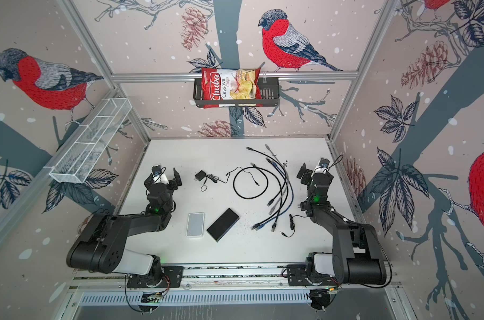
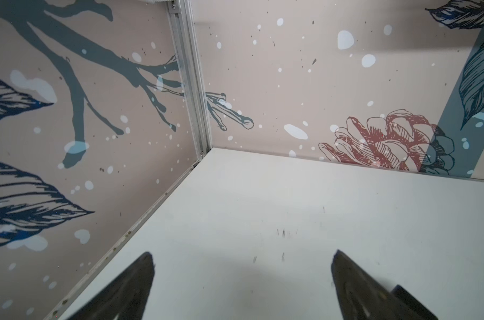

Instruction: Insert the plug into the switch port

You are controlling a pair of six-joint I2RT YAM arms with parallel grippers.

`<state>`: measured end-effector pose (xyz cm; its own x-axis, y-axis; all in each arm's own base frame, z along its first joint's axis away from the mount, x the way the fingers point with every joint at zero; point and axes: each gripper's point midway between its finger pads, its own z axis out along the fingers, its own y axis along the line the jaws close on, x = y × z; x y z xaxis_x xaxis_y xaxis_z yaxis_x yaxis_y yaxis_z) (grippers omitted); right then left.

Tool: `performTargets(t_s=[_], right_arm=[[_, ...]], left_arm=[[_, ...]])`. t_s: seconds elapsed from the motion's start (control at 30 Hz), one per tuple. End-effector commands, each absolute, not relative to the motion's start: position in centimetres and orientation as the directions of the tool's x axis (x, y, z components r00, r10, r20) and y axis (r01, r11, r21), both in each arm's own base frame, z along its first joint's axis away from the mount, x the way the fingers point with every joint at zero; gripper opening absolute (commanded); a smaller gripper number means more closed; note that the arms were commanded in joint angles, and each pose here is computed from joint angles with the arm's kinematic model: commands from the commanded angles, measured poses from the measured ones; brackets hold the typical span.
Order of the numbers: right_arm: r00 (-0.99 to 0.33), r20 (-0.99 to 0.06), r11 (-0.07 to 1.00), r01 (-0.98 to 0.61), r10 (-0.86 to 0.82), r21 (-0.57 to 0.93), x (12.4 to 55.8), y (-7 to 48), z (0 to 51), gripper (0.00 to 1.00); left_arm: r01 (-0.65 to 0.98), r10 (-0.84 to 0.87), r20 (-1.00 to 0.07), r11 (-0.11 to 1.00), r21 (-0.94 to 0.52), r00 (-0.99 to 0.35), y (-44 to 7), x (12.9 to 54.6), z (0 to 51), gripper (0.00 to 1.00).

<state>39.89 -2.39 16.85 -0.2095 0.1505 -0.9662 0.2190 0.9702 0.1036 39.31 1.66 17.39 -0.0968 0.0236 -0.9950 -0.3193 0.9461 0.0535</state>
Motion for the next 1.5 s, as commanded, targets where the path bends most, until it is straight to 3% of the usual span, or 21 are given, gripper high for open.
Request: performTargets(t_s=[0.0, 0.3, 0.53, 0.6, 0.9, 1.1, 1.47], right_arm=[[-0.342, -0.913, 0.953, 0.276, 0.22, 0.126, 39.1, -2.6, 14.5, 0.97], [-0.523, -0.829, 0.977, 0.17, 0.198, 0.126, 39.4, 1.9, 14.6, 0.87], [-0.671, -0.74, 0.998, -0.003, 0.047, 0.066, 39.4, 9.1, 13.3, 0.86], [-0.703, -0.711, 0.996, -0.055, 0.011, 0.07, 39.5, 11.4, 12.8, 0.82], [-0.789, -0.592, 0.973, -0.229, -0.166, 0.033, 39.8, 19.2, 9.7, 0.68], [-0.813, -0.532, 0.959, -0.283, -0.235, 0.009, 40.3, 21.2, 7.3, 0.51], [-0.844, -0.422, 0.932, -0.363, -0.331, -0.005, 40.9, 23.5, 4.0, 0.34]], left_arm=[[-0.339, 0.048, -0.964, 0.931, 0.138, -0.262, 1.9, 39.2, 15.4, 0.98], [-0.247, -0.074, -0.954, 0.969, 0.0, -0.29, -1.1, 38.3, 16.2, 0.98], [-0.075, -0.216, -0.893, 0.976, -0.204, -0.395, -5.5, 37.0, 14.6, 0.98], [-0.024, -0.223, -0.88, 0.972, -0.235, -0.42, -6.9, 36.4, 14.2, 0.98], [0.116, -0.104, -0.876, 0.977, -0.179, -0.471, -10.7, 34.4, 13.6, 0.97], [0.199, -0.099, -0.888, 0.958, -0.207, -0.449, -12.3, 33.5, 13.8, 0.97], [0.195, -0.081, -0.865, 0.96, -0.201, -0.496, -12.8, 34.1, 12.6, 0.97]])
